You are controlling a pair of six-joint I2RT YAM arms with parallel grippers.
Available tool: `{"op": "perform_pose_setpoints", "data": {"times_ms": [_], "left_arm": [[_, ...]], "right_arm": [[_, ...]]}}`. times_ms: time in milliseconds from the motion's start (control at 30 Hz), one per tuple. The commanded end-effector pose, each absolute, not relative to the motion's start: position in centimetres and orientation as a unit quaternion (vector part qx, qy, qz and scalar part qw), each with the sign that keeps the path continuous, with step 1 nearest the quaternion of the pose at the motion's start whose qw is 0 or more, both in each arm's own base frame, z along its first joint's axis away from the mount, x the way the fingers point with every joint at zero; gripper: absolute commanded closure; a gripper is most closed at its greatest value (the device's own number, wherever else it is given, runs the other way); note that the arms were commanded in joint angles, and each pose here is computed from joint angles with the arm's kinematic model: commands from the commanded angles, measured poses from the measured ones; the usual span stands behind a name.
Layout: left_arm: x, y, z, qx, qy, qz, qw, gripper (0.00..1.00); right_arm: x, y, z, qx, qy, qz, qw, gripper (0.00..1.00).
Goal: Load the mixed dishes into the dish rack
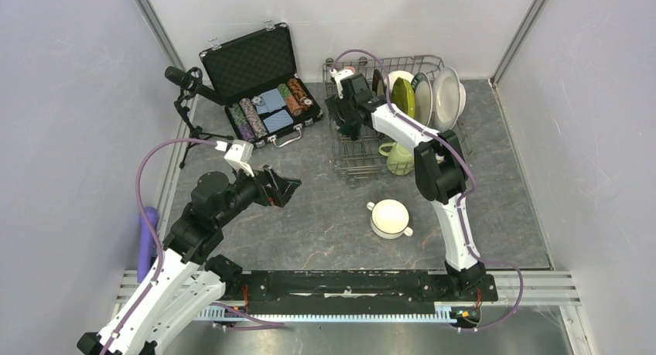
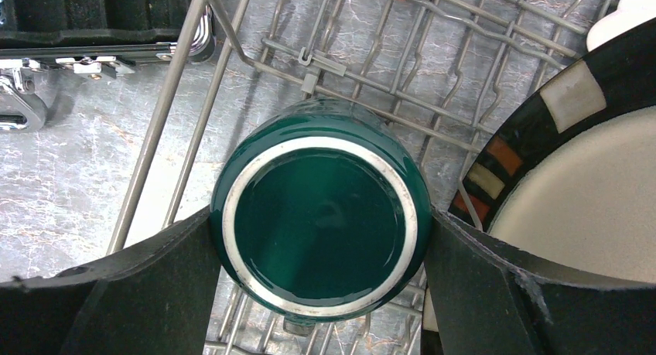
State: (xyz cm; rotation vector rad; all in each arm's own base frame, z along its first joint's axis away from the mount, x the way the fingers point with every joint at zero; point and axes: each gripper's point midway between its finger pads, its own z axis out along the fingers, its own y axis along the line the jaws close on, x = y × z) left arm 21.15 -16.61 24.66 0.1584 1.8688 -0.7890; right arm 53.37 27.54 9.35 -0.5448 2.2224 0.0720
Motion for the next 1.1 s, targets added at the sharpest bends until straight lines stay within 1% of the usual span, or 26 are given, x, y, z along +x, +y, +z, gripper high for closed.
{"op": "perform_pose_setpoints", "data": {"times_ms": [0,167,467,667,900,967,1067], "left_arm": [[21.2,-17.0,25.6,0.091,0.765,-0.334,0.543,0.00],[21.2,-17.0,25.7,0.091,0.764,-0.334,0.544,0.00],[21.2,-17.2,25.6,0.094,0.766,-0.337,0.540,0.00],[21.2,-17.2,25.6,0.094,0.765,-0.338,0.540,0.00],[21.4,-16.8,25.4,0.090,0.771,-0.322,0.542,0.00],[21.5,-16.8,25.3,0.087,0.775,-0.322,0.536,0.00],[21.4,-17.6,24.9,0.089,0.783,-0.336,0.515,0.01]], "right_arm": [[55.3,27.8,14.9,-0.199,0.852,0.026,0.483,0.14],[55.6,27.3,16.6,-0.190,0.846,0.016,0.498,0.02],[55.8,27.6,17.5,-0.192,0.842,0.028,0.503,0.02],[55.3,28.4,20.9,-0.214,0.822,0.052,0.525,0.02],[52.2,29.0,28.2,-0.234,0.790,0.099,0.557,0.02],[50.2,29.1,29.4,-0.242,0.786,0.117,0.557,0.02],[47.2,28.5,29.4,-0.246,0.790,0.135,0.545,0.02]]}}
